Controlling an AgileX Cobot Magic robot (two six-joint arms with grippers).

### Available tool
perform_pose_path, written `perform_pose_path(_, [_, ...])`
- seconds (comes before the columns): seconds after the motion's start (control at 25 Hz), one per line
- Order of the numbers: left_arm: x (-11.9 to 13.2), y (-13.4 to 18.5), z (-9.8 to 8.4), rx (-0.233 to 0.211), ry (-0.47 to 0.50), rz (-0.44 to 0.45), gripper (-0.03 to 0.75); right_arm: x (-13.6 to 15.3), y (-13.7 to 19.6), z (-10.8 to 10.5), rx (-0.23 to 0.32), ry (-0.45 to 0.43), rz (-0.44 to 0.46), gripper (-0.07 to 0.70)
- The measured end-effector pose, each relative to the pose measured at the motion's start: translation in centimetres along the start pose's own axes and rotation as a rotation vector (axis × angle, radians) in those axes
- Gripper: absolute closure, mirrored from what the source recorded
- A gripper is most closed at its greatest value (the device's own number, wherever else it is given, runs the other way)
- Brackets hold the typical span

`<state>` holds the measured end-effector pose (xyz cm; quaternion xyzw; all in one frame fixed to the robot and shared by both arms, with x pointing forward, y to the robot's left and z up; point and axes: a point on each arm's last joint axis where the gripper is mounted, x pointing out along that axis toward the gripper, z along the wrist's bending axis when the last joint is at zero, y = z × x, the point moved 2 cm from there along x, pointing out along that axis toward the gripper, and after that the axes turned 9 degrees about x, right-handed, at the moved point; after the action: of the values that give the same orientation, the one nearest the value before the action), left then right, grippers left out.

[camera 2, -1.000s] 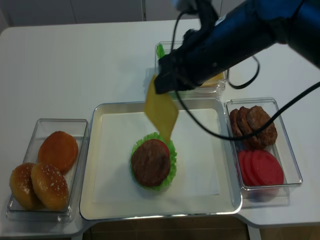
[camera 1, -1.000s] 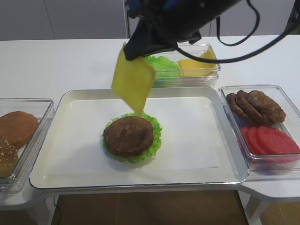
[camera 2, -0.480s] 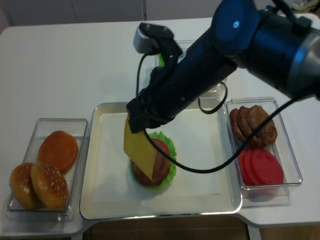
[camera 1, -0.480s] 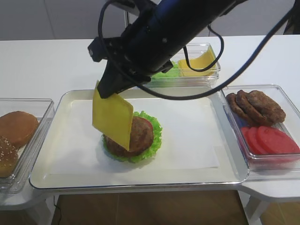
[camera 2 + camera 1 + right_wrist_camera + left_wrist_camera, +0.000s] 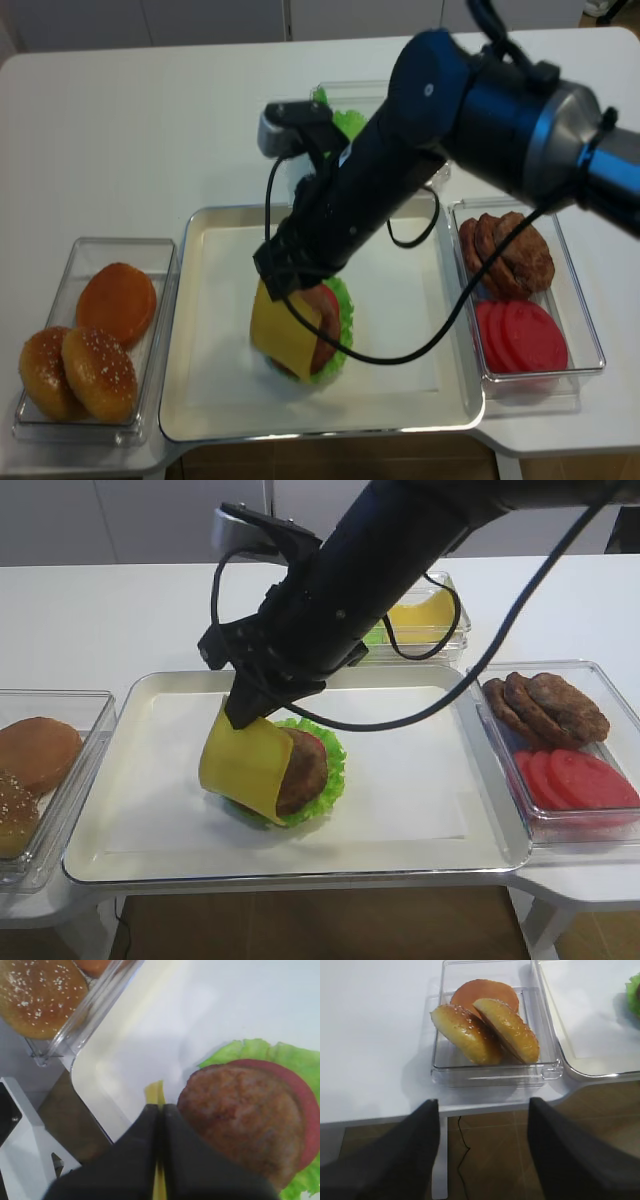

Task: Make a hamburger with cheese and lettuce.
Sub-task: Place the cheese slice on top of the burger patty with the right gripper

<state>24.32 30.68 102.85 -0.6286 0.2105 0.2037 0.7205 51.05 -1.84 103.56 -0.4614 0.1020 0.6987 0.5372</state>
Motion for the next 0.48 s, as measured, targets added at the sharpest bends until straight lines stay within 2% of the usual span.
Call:
perform_pose_path(0.12, [0.0,0.0,0.0,0.000,0.000,0.000,0.301,0.4,0.0,-0.5,-0.011,0.025,0.005,0.604])
perform_pose_path(0.48, [0.0,0.0,0.0,0.000,0.000,0.000,0.301,0.3,0.1,-1.7,-0.088,0.129,0.020,0.604])
